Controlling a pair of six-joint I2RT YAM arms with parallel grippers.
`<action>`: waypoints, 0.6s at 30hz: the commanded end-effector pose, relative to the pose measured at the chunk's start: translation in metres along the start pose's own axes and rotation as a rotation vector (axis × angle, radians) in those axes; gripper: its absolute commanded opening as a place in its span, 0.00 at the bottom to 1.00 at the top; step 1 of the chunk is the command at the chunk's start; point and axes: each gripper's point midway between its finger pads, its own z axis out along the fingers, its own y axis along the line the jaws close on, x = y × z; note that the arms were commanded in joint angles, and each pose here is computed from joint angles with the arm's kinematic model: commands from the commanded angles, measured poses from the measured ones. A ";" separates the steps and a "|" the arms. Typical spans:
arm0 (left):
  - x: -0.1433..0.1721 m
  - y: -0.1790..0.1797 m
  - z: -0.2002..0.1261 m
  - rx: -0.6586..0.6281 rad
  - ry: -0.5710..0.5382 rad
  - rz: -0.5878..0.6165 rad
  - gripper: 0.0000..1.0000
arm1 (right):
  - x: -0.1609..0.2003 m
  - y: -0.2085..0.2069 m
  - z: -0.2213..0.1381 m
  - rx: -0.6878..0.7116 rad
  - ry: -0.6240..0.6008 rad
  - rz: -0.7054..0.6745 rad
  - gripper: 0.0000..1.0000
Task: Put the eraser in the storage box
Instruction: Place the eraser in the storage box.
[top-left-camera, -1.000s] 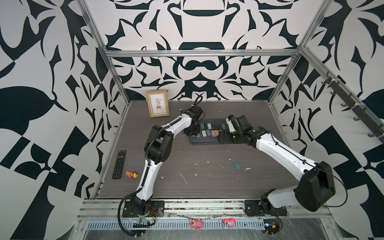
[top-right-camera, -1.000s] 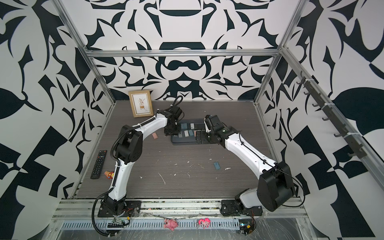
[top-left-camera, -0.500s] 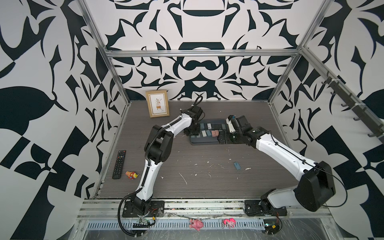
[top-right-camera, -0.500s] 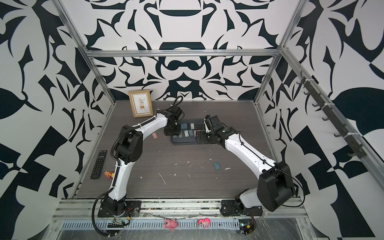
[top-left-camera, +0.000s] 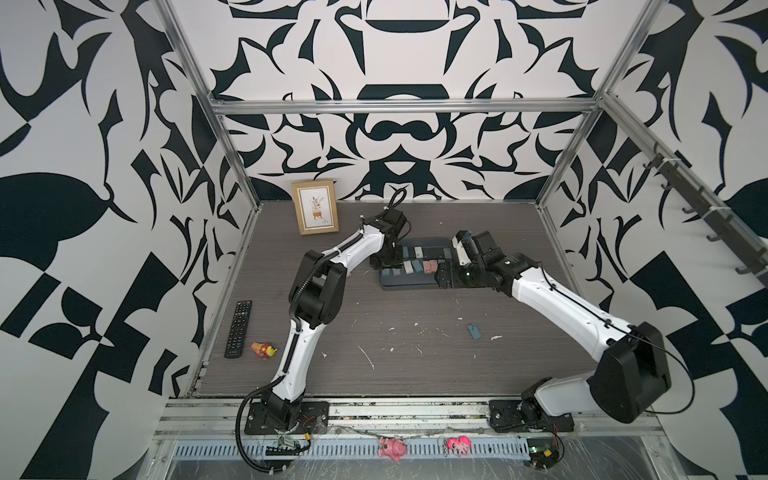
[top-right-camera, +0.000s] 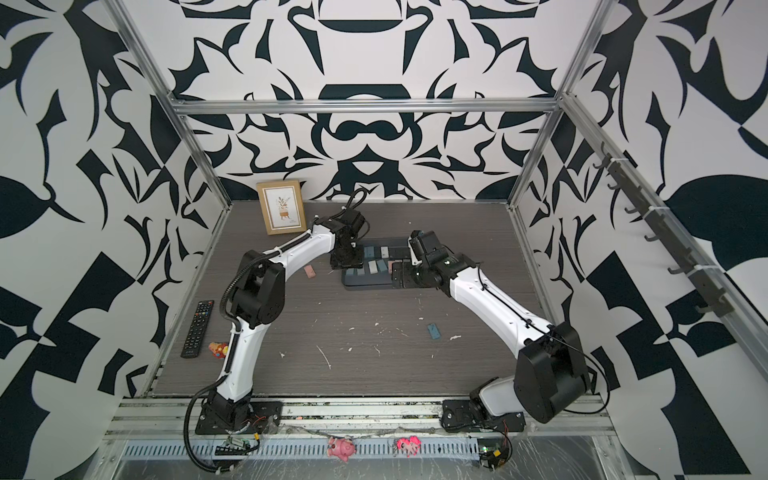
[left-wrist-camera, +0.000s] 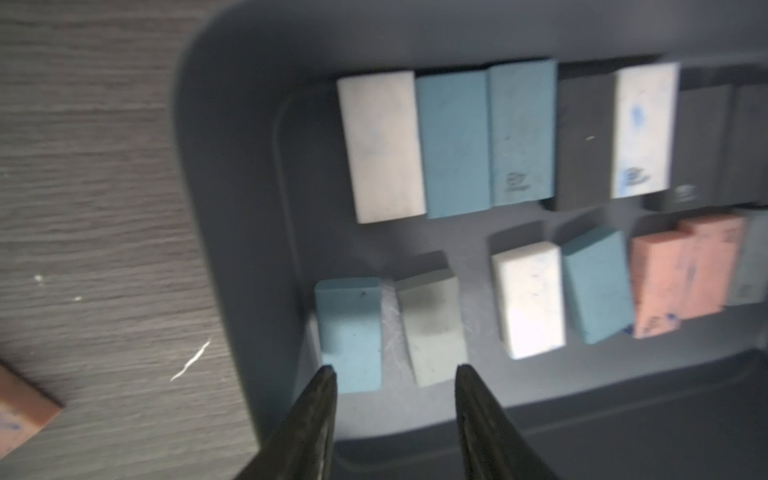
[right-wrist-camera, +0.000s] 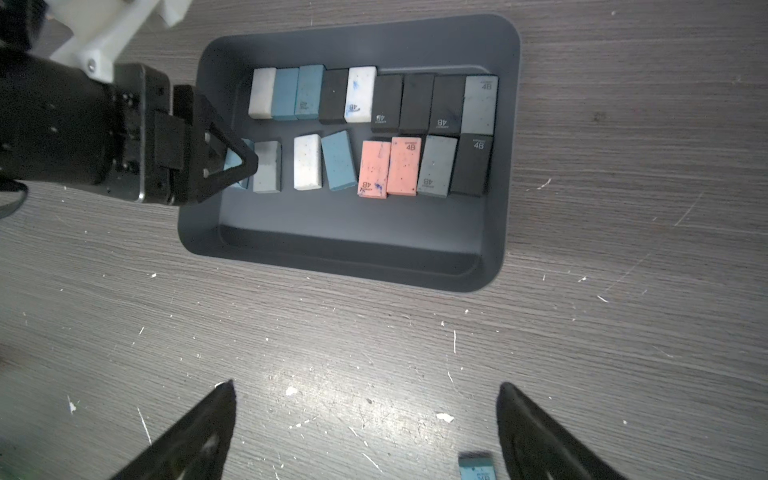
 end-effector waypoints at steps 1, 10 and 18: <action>-0.014 -0.025 -0.043 0.096 -0.072 0.010 0.55 | -0.004 -0.005 -0.009 0.021 -0.019 0.010 0.99; -0.020 -0.072 -0.114 0.280 -0.211 0.058 0.90 | 0.022 -0.040 -0.014 0.089 0.038 0.085 0.99; 0.006 -0.085 -0.156 0.419 -0.281 0.055 0.99 | 0.076 -0.070 -0.004 0.157 0.153 0.148 0.97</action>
